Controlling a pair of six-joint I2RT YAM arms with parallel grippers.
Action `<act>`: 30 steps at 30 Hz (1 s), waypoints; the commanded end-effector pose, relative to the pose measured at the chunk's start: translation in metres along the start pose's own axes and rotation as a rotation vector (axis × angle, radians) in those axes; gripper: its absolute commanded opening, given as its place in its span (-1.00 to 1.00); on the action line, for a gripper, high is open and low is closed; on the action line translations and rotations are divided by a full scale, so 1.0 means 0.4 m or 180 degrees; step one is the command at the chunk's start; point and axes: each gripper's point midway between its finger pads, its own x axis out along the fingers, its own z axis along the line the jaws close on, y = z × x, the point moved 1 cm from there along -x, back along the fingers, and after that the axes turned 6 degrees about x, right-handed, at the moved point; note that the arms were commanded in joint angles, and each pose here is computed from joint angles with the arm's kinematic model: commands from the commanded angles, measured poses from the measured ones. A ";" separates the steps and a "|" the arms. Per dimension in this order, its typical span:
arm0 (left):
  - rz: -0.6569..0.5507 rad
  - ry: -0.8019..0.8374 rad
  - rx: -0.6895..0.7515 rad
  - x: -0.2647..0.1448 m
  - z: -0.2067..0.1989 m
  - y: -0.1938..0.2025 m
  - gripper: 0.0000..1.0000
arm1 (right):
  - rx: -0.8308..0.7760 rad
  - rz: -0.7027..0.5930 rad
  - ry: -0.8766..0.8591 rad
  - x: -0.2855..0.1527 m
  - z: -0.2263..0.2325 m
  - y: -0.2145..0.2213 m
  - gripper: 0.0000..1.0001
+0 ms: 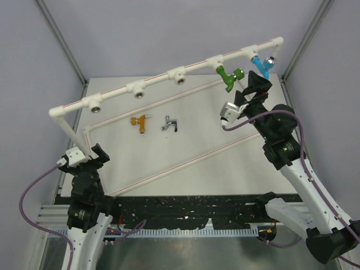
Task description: Install the water faucets
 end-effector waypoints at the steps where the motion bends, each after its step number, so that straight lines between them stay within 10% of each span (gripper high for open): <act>1: -0.0471 0.0026 -0.0356 -0.042 0.030 -0.071 0.99 | -0.0988 0.0182 0.0044 0.021 -0.055 -0.002 0.99; 18: -0.0483 0.0026 -0.0360 -0.044 0.031 -0.073 0.99 | -0.1564 0.0025 0.0232 0.136 -0.032 -0.031 0.88; 30: -0.0486 0.0040 -0.0364 -0.044 0.029 -0.074 0.99 | -0.0151 0.0018 0.0338 0.150 -0.002 -0.008 -0.13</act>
